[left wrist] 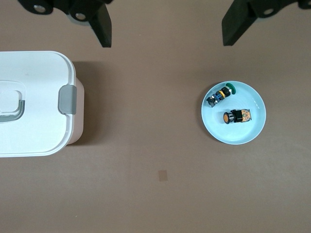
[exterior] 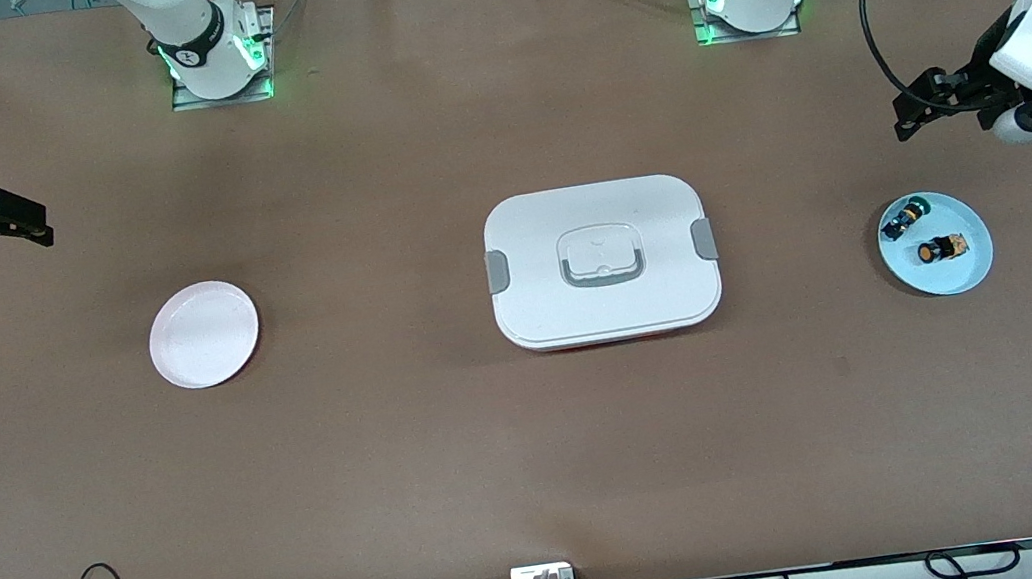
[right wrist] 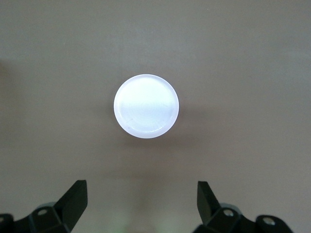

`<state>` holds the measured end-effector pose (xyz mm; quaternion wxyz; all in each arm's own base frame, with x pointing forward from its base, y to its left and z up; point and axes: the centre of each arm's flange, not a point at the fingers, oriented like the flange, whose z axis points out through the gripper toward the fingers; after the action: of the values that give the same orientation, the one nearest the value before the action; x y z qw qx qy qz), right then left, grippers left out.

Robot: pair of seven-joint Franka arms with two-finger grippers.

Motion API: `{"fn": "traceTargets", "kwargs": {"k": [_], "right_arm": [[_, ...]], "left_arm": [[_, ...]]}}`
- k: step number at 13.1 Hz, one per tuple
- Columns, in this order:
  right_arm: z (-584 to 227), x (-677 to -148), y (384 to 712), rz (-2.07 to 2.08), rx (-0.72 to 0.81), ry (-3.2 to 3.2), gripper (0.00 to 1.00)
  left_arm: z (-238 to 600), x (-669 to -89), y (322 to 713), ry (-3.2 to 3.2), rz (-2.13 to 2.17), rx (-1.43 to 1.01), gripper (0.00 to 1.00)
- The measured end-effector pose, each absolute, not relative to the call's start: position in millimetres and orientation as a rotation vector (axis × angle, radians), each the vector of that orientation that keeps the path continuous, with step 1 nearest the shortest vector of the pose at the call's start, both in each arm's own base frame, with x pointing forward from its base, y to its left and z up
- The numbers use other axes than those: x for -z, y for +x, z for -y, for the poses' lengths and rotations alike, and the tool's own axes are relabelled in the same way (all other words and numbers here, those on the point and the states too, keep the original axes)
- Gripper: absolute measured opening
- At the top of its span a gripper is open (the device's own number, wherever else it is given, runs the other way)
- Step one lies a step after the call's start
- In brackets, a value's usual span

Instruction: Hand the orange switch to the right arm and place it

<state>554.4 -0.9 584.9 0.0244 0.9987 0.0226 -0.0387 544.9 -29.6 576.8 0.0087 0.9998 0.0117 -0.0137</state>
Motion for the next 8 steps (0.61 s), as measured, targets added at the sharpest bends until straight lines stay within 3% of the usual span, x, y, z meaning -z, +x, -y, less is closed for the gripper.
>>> {"fn": "traceTargets", "kwargs": {"k": [8], "right_arm": [[0.6,-581.6,555.3,-0.07,0.134,3.088,1.0]], "left_arm": [[29.6,-576.8,544.9,3.124,-0.037,0.043,1.0]]}}
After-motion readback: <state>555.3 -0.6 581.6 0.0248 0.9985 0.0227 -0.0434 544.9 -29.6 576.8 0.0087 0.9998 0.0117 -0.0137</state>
